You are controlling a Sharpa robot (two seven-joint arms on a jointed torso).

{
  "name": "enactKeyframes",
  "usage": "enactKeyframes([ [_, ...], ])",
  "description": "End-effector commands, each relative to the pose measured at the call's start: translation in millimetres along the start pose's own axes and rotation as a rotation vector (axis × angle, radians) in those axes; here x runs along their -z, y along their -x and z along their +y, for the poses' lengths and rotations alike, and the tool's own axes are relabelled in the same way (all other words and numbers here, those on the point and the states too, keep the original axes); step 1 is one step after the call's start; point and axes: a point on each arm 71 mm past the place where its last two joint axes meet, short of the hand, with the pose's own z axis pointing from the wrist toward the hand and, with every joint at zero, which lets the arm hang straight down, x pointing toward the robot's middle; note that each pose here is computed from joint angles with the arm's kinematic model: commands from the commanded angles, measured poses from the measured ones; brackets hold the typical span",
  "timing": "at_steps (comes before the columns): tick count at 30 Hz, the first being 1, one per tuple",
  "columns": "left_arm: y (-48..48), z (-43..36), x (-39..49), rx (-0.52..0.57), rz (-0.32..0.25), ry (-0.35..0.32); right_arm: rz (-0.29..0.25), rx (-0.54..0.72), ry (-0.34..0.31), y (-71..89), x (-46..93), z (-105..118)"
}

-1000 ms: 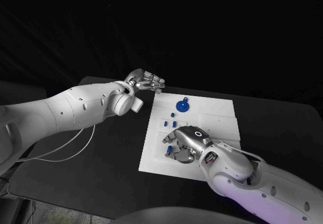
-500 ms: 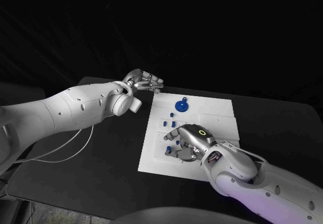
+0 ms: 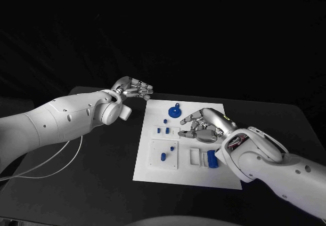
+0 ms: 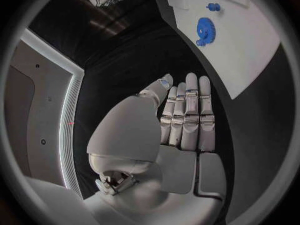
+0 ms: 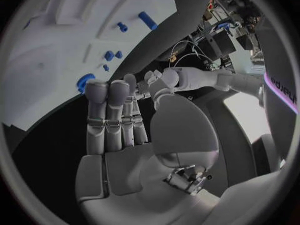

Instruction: Assemble the parts on the task board

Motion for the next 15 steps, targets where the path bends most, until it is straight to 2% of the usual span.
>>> enactKeyframes([
  [1,-0.5,1.7,0.9,0.025,0.000,-0.020,0.058,-0.134,-0.101,7.7,1.7,-17.3],
  [8,-1.8,7.9,2.8,0.037,-0.003,-0.018,0.196,-0.086,-0.314,22.1,13.3,-59.2],
  [12,-3.8,12.5,5.2,0.041,-0.002,-0.022,0.262,-0.045,-0.431,24.0,20.7,-75.1],
  [15,-5.9,16.0,7.1,0.043,-0.005,-0.021,0.297,-0.034,-0.489,22.4,25.2,-81.5],
])
